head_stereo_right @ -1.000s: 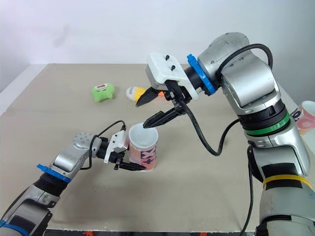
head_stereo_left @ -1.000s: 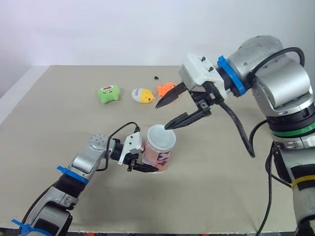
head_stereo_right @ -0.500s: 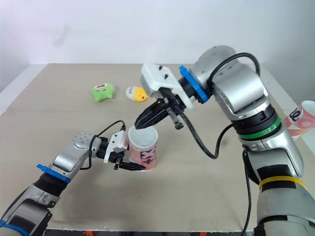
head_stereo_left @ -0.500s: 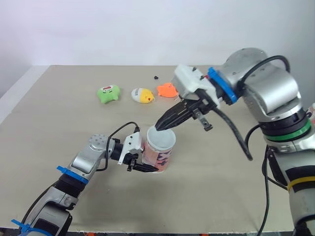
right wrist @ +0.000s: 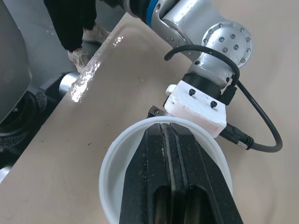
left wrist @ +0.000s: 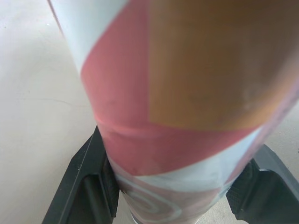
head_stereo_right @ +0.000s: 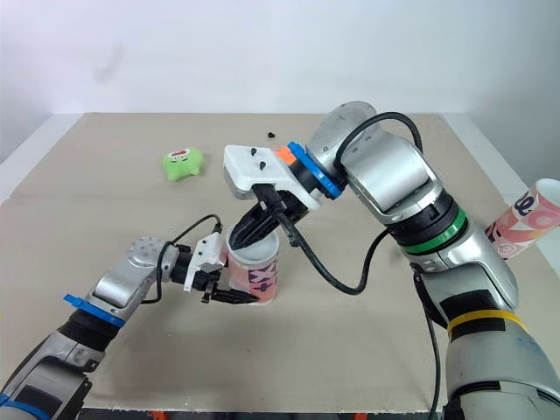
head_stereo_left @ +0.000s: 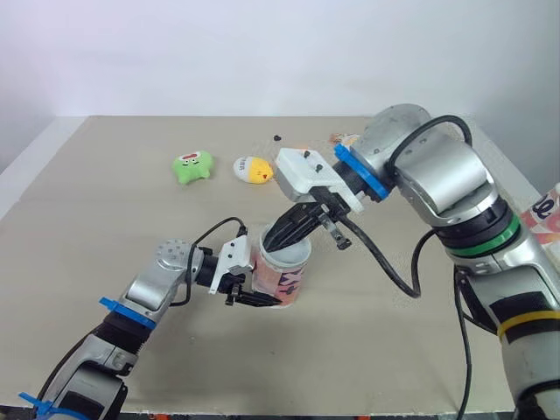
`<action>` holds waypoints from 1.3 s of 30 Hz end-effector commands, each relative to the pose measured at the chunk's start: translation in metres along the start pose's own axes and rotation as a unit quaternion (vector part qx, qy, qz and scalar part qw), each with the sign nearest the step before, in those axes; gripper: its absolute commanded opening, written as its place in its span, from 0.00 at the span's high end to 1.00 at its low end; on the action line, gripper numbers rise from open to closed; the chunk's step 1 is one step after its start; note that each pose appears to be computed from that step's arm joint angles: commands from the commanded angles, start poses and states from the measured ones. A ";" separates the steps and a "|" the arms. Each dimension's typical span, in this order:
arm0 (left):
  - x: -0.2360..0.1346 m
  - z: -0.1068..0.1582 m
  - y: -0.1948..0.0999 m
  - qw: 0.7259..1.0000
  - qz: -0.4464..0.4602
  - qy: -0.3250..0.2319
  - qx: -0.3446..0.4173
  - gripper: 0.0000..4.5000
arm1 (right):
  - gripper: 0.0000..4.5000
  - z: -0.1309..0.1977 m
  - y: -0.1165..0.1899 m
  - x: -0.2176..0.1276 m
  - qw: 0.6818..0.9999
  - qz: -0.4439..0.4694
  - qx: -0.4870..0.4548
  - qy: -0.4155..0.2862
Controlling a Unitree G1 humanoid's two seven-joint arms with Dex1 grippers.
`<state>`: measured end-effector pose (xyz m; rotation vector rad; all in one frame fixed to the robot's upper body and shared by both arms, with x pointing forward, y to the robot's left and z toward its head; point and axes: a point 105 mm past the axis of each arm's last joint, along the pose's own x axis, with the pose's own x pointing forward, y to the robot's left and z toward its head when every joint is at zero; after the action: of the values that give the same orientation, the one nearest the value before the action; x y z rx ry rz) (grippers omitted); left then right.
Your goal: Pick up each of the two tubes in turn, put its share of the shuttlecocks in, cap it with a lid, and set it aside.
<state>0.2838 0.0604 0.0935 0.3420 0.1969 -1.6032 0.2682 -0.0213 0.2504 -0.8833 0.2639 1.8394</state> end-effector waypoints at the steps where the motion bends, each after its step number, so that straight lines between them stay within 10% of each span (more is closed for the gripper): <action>1: -0.003 -0.030 -0.003 0.998 0.016 0.051 -0.045 0.46 | 0.99 0.000 -0.002 0.004 1.000 -0.004 -0.014 0.015; 39: -0.005 -0.030 -0.005 0.997 0.026 0.052 -0.048 0.46 | 0.99 -0.036 -0.022 0.016 0.993 -0.026 0.109 0.036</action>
<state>0.2859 0.0716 0.0893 0.3026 0.2331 -1.5401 0.2920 -0.0198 0.2348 -0.8000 0.3979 1.7441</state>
